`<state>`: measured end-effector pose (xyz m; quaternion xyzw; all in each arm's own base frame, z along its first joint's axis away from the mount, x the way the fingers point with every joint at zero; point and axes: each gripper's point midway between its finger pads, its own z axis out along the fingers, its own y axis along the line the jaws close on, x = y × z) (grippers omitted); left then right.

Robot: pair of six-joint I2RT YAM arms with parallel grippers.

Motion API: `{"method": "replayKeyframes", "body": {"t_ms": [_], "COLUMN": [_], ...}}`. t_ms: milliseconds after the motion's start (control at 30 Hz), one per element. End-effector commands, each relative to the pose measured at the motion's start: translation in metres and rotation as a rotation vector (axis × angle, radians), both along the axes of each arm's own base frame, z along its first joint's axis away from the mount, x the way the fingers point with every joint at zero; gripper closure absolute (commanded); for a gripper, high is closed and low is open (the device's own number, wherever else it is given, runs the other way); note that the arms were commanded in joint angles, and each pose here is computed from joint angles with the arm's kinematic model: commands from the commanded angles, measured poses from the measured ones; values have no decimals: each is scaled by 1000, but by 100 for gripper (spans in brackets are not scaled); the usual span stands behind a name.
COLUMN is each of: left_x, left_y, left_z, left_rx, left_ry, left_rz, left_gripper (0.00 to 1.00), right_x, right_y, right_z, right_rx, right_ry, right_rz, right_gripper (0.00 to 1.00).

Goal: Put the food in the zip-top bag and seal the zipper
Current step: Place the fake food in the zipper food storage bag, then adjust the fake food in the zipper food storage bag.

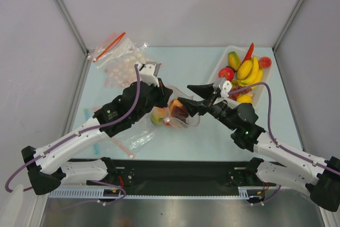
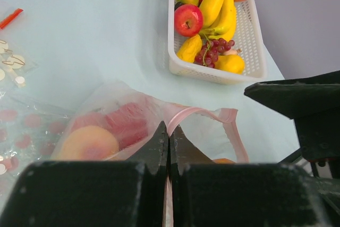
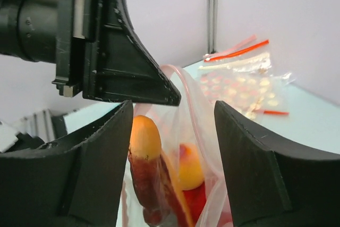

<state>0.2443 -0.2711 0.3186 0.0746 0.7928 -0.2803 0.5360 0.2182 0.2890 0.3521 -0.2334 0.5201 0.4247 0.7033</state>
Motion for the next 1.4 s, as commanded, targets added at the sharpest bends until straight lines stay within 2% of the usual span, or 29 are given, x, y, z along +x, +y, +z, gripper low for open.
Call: {"method": "replayKeyframes", "body": {"t_ms": [0,233,633,667,767,800,900,1067,1167,1367], "left_x": [1,0,-1,-1,-3,-2,-1,1,-1,-12], "left_y": [0,-2,4,3,2,2,4,4,4,-1], "left_z": [27,21,25,24,24,23,23,20,22,31], "left_rx": [-73,-59,-65,-64,-65,-63,-63,-49,-55,-112], "left_ry": [-71,-65,-79,-80,-75,-75,-77,-72,-68,-52], "left_rz": [-10,-26,-13,-15,-25,-25,-15,-5,-8,-64], "left_gripper": [100,100,100,100,100,100,100,100,100,100], "right_x": [-10,-27,-16,-16,-14,-14,-16,-21,-18,-6], "right_y": [8,22,30,32,38,39,36,7,-5,-1], "right_z": [-7,-12,-40,-41,-46,-42,-37,4,7,-3], "right_rx": [-220,-358,-486,-490,-501,-489,-434,-202,-91,30], "right_ry": [-100,-108,-4,3,26,28,30,-1,48,136], "right_rz": [52,194,207,213,230,230,226,183,193,226], "right_gripper": [33,36,37,40,76,100,100,100,100,100]}}
